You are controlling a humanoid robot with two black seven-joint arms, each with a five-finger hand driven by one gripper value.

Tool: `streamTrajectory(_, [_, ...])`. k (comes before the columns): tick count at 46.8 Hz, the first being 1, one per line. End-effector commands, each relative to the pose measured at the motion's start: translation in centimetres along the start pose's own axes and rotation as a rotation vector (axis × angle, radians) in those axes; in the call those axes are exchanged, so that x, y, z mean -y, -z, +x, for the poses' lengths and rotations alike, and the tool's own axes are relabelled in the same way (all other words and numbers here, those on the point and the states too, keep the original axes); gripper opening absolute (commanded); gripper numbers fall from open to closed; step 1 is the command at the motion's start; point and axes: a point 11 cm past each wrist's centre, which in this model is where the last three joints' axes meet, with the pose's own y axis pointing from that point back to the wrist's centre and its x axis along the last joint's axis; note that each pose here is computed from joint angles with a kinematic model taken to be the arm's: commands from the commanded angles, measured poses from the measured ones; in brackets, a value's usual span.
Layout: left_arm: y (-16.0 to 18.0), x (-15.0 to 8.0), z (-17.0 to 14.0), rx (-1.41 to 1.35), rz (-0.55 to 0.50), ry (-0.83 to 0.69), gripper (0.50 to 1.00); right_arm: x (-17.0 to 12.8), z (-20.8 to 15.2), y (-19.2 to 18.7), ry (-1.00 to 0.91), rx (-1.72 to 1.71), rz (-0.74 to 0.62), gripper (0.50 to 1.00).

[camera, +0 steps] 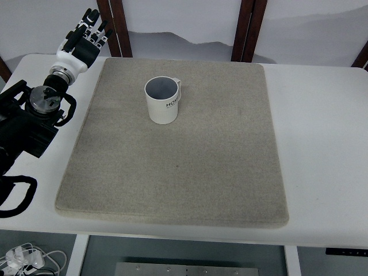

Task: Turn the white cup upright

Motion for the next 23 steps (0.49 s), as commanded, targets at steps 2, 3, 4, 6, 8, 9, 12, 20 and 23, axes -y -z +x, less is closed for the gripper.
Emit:
streamTrajectory(2, [0.83, 0.14, -0.07, -0.037, 0.009, -0.018, 0.996, 0.0, 0.03, 0.04, -0.001, 0.008, 0.001, 0.952])
streamTrajectory(3, [0.91, 0.15, -0.1, -0.038, 0.011, -0.017, 0.996, 0.0, 0.03, 0.04, -0.001, 0.008, 0.001, 0.952])
streamTrajectory(4, [1.01, 0.16, -0.12, -0.039, 0.013, -0.017, 0.996, 0.0, 0.03, -0.05, -0.001, 0.009, 0.0, 0.952])
streamTrajectory(6, [1.09, 0.23, -0.32, -0.043, 0.014, -0.012, 0.996, 0.0, 0.03, 0.04, -0.001, 0.008, 0.001, 0.952])
streamTrajectory(8, [1.13, 0.23, -0.31, -0.045, 0.014, -0.013, 0.996, 0.0, 0.03, 0.04, -0.001, 0.008, 0.001, 0.952])
streamTrajectory(9, [1.21, 0.2, -0.22, -0.047, 0.014, -0.015, 0.996, 0.0, 0.03, 0.04, -0.001, 0.008, 0.001, 0.952])
streamTrajectory(12, [1.17, 0.18, -0.12, -0.049, 0.01, -0.019, 0.996, 0.0, 0.03, -0.05, -0.001, 0.009, 0.0, 0.952])
streamTrajectory(20, [0.83, 0.23, -0.2, -0.064, -0.004, -0.018, 0.996, 0.0, 0.03, -0.04, -0.001, 0.01, 0.0, 0.952])
streamTrajectory(23, [0.81, 0.24, -0.2, -0.066, -0.004, -0.018, 0.996, 0.0, 0.03, -0.04, -0.001, 0.01, 0.0, 0.952])
